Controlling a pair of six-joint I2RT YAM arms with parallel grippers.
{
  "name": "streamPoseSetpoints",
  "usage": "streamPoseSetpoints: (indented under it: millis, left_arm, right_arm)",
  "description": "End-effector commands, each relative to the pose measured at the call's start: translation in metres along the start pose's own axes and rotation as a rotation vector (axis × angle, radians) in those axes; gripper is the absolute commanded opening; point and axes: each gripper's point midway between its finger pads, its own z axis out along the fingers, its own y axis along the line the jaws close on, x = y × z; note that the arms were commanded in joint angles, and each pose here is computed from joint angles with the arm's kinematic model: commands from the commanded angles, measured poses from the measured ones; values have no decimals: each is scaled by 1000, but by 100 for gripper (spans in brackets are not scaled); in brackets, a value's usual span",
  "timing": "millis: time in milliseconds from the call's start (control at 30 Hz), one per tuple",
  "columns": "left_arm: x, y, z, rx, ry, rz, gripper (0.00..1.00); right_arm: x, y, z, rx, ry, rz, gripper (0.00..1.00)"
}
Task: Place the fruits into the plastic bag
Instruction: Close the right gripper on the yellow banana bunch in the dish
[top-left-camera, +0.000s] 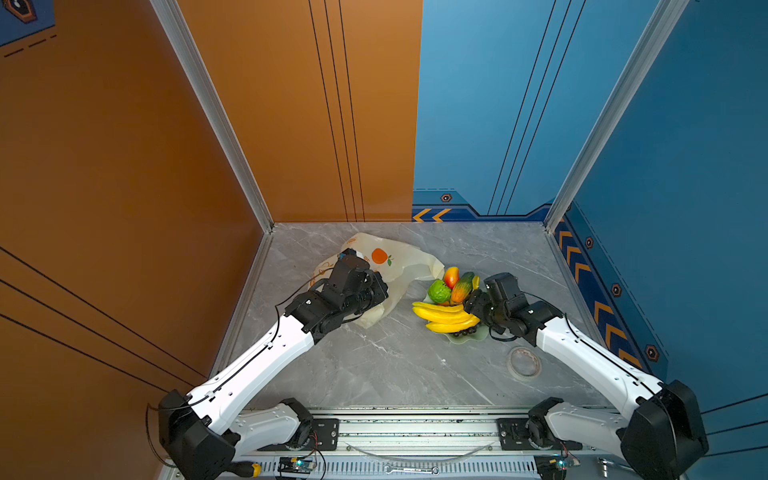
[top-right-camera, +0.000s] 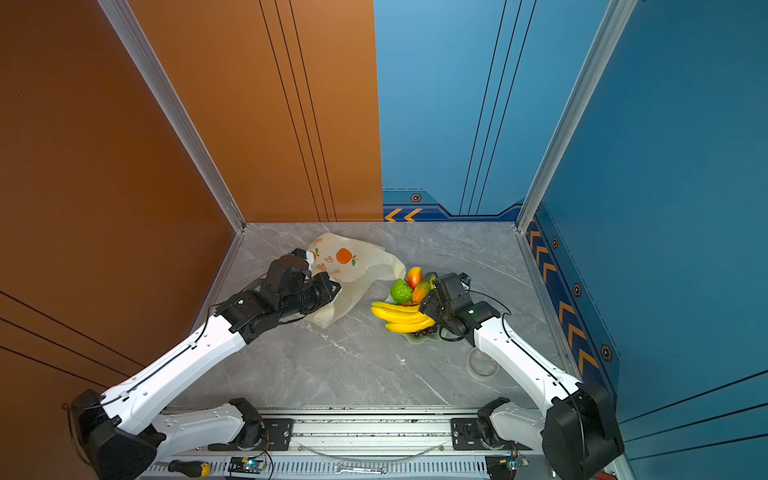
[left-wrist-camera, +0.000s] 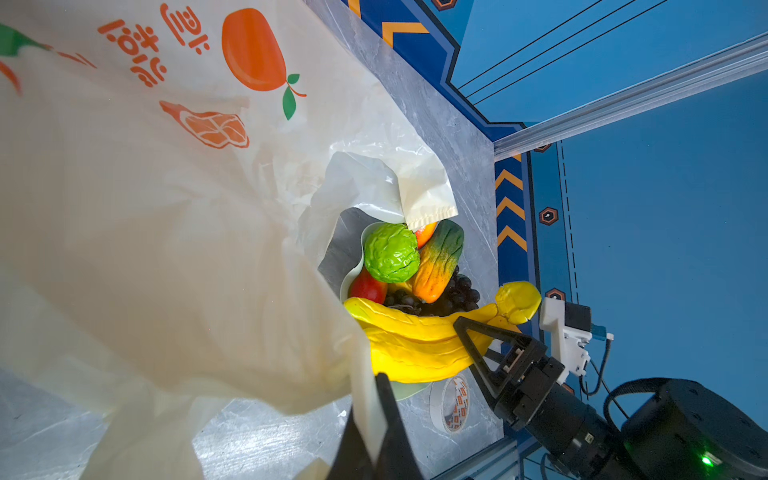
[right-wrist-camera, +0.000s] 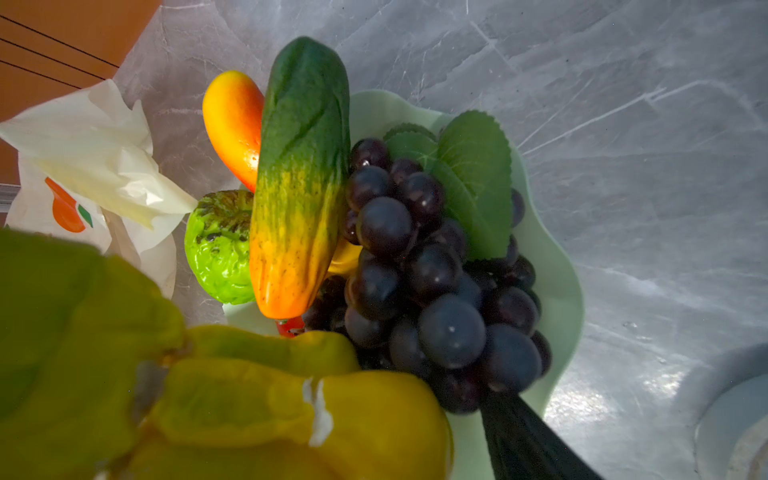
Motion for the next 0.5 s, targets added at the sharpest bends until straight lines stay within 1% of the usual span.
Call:
streamPoseSetpoints:
  millis: [0, 67, 167, 267, 367, 467]
  left_arm:
    - [4, 0, -4, 5, -2, -2, 0]
    - [3, 0, -5, 5, -4, -2, 0]
    - [3, 1, -5, 2, -6, -4, 0]
    - [3, 1, -7, 1, -9, -3, 0]
    - [3, 2, -7, -3, -10, -2, 0]
    - [3, 3, -8, -4, -13, -1, 0]
  right_arm:
    - [-5, -7, 7, 27, -35, -13, 78]
    - [-4, -7, 8, 29, -33, -17, 77]
    - [-5, -6, 9, 23, -34, -16, 71]
    - [-5, -6, 9, 21, -38, -17, 69]
    - [-7, -5, 6, 18, -50, -16, 62]
    - [-8, -4, 5, 14, -57, -15, 59]
